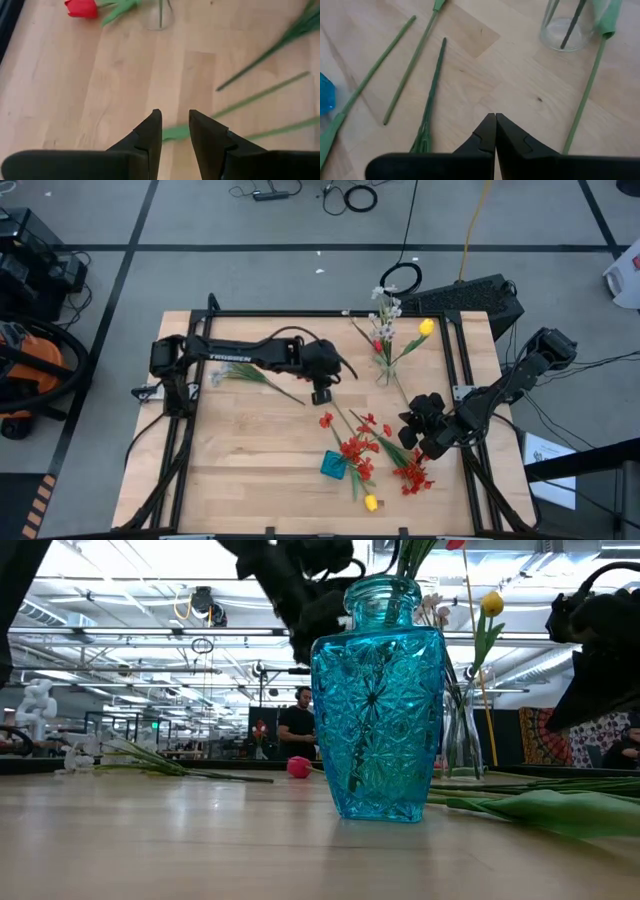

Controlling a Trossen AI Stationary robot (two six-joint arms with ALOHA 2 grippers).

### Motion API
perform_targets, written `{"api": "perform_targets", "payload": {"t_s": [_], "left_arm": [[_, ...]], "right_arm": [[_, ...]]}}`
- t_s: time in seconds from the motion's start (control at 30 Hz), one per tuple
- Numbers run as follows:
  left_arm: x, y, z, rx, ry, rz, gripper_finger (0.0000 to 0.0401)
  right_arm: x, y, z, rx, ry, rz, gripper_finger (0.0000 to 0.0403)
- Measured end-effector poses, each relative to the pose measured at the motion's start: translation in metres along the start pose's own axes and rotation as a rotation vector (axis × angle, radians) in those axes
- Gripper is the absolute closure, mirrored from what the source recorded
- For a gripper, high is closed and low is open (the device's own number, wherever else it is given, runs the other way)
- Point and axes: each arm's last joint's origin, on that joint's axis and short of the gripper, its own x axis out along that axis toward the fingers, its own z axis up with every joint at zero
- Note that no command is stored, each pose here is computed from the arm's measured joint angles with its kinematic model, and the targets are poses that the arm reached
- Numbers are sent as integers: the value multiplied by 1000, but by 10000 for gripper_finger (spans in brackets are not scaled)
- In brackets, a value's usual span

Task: Sort flowers into vase by color
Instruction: Put the right red flower into the blue vase

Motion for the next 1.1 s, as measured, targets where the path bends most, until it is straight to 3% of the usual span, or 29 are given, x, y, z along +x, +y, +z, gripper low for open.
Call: {"api": "perform_targets", "payload": {"t_s": [0.13, 0.4, 0.63, 0.83, 1.1], "left_arm": [[-6, 1, -17, -31, -46, 9, 296], [-47, 4, -58, -112, -205, 28, 297], [-69, -1, -111, -194, -257, 68, 297], [-77, -9, -151, -251, -378, 38, 296], [-70, -15, -196, -341, -426, 39, 296]], "right_arm": [[0, 0, 0, 2, 2, 3, 403], [0, 0, 0, -4, 1, -1, 403], [0, -1, 0, -17, 1, -11, 403], [1, -2, 2, -29, 3, -21, 403], [-9, -4, 35, -47, 23, -208, 403]]}}
